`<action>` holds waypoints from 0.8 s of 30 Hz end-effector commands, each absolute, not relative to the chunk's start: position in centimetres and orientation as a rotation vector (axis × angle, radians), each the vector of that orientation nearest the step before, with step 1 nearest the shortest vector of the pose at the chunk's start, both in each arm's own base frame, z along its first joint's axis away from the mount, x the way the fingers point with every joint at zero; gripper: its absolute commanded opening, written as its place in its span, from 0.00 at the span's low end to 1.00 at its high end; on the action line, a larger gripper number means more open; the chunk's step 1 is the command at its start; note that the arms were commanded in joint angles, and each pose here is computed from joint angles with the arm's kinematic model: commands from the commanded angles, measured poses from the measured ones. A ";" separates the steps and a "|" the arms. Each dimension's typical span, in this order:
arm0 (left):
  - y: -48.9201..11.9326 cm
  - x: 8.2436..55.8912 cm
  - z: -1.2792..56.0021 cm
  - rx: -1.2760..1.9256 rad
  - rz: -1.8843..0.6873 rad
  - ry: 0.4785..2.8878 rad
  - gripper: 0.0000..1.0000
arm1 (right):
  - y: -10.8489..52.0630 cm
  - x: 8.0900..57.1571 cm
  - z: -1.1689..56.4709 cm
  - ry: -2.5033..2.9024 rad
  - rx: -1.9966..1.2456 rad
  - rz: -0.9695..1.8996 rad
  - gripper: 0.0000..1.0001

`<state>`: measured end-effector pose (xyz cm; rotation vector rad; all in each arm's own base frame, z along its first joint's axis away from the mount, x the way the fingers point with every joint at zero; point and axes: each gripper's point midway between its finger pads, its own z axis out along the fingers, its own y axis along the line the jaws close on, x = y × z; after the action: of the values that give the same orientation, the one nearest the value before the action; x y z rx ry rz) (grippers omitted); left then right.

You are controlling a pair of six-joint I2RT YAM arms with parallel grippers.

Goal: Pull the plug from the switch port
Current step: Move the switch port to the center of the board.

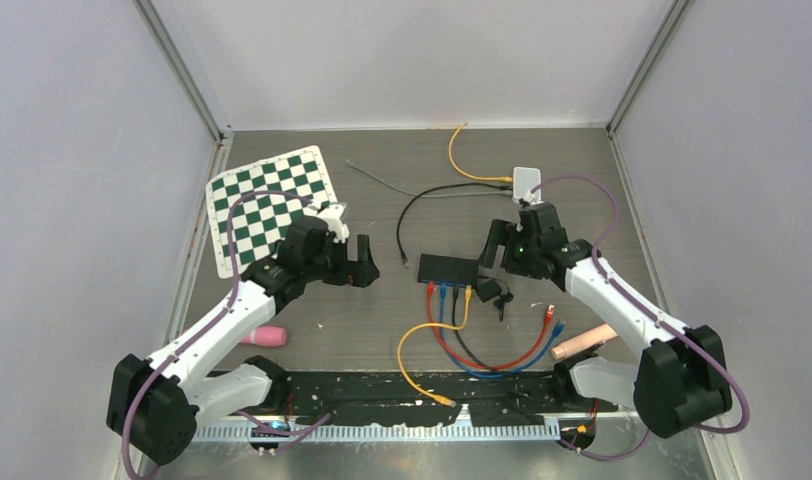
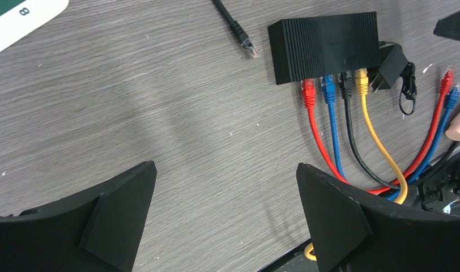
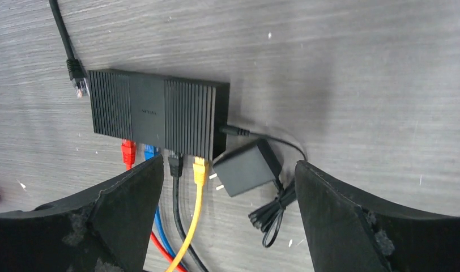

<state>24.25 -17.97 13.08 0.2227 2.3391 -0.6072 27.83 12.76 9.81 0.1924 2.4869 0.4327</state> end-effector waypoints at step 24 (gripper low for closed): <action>-28.7 28.6 15.2 0.516 -1.064 2.331 0.87 | 15.7 30.6 10.4 2.470 0.310 0.740 0.84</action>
<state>27.00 -24.97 12.32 0.4004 2.4366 -0.9037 28.76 13.99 7.97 0.4092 2.5297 0.6373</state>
